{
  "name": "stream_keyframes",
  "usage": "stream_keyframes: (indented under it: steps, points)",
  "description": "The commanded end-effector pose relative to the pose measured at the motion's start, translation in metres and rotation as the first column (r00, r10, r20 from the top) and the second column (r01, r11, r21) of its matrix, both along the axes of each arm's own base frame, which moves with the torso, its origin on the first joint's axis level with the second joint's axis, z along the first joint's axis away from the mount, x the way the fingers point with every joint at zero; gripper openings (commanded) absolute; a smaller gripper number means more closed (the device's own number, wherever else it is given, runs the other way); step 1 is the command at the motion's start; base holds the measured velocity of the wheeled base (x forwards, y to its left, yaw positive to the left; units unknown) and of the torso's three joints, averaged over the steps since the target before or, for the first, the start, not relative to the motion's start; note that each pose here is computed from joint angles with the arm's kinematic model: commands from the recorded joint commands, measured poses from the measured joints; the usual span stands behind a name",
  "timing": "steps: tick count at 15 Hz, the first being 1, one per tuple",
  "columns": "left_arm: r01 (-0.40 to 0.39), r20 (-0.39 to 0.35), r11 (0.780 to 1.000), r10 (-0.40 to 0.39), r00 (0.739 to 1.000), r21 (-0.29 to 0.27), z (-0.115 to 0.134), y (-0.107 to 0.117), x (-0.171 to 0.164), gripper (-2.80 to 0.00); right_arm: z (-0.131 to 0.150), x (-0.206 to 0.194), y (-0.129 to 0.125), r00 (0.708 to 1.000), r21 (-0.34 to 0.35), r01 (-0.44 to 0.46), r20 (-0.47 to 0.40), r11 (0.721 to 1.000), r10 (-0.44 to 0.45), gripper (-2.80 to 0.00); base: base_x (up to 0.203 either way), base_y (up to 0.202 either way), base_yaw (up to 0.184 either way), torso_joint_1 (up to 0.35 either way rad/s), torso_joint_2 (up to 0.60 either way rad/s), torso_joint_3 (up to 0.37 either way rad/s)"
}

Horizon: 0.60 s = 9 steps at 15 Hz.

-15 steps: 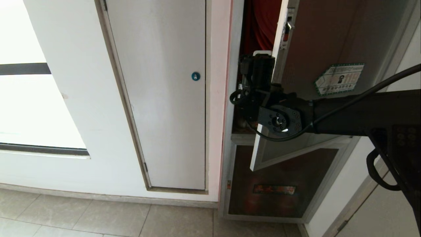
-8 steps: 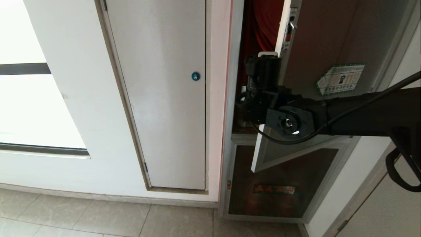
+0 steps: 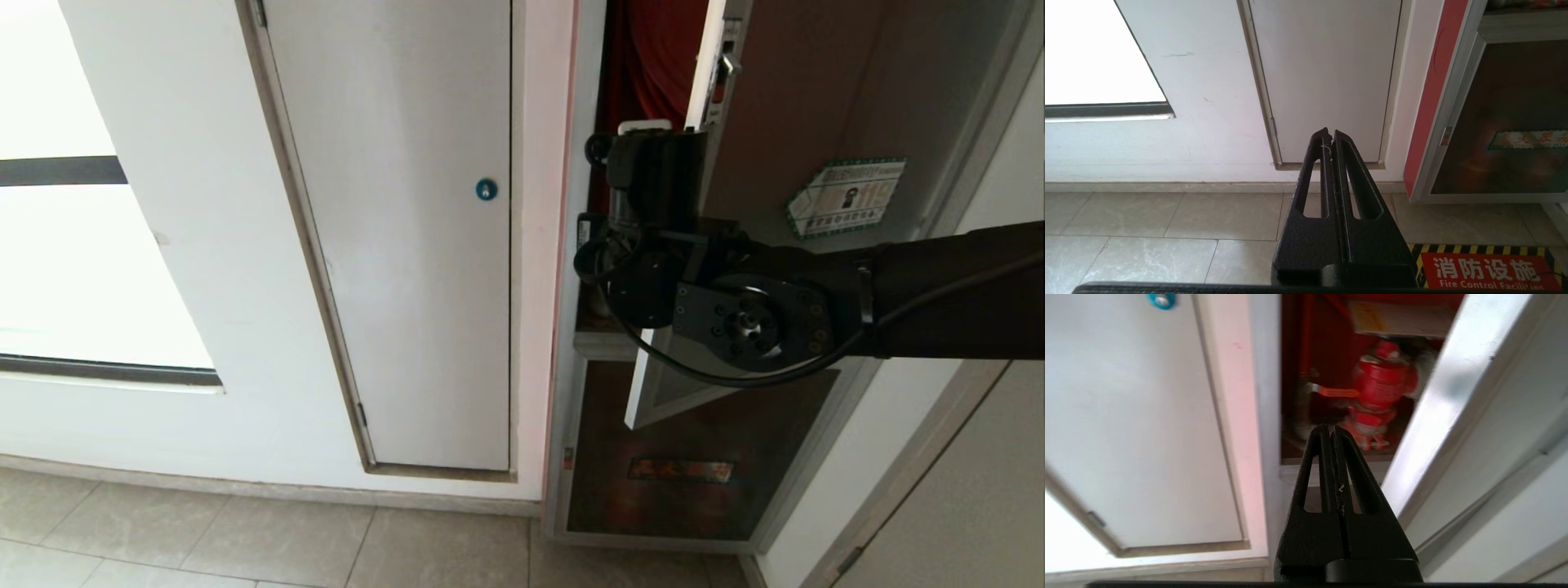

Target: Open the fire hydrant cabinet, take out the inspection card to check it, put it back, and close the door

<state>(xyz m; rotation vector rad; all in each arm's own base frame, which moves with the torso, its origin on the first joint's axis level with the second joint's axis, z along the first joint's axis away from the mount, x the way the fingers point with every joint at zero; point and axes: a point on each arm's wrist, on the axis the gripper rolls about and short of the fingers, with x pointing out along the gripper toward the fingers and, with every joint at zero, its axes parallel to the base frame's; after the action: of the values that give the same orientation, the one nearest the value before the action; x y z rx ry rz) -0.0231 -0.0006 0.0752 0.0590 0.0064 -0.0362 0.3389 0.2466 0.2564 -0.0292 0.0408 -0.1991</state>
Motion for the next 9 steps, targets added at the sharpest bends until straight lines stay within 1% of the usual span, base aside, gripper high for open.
stream_keyframes:
  steps: [1,3,4,8,9]
  points:
    - [0.000,-0.003,1.000,0.000,1.000,0.001,0.000,0.000,0.000,-2.80,0.004,-0.001,-0.001,1.000,0.008,-0.008,0.010,1.000,0.008,-2.80,0.000,0.000,0.000,0.000,0.00,0.000]
    - [0.000,-0.002,1.000,0.000,1.000,0.001,0.000,0.000,0.000,-2.80,-0.001,0.004,0.005,0.996,0.000,-0.090,0.000,0.996,0.090,-2.80,0.000,0.000,0.000,0.000,0.00,0.000]
    - [0.001,-0.003,1.000,-0.001,1.000,0.001,0.000,0.000,0.000,-2.80,-0.004,0.010,0.009,0.994,-0.008,-0.113,-0.003,0.994,0.113,-2.80,0.000,0.000,0.000,0.000,0.00,0.000]
    - [0.001,-0.002,1.000,-0.001,1.000,0.001,0.000,0.000,0.000,-2.80,-0.007,0.036,0.024,0.988,-0.011,-0.153,0.031,0.988,0.154,-2.80,0.000,0.000,0.000,0.000,0.00,0.000]
    - [0.000,-0.002,1.000,0.000,1.000,0.001,0.000,0.000,0.000,-2.80,-0.010,0.043,0.025,0.988,-0.018,-0.151,0.026,0.988,0.152,-2.80,0.000,0.000,0.000,0.000,0.00,0.000]
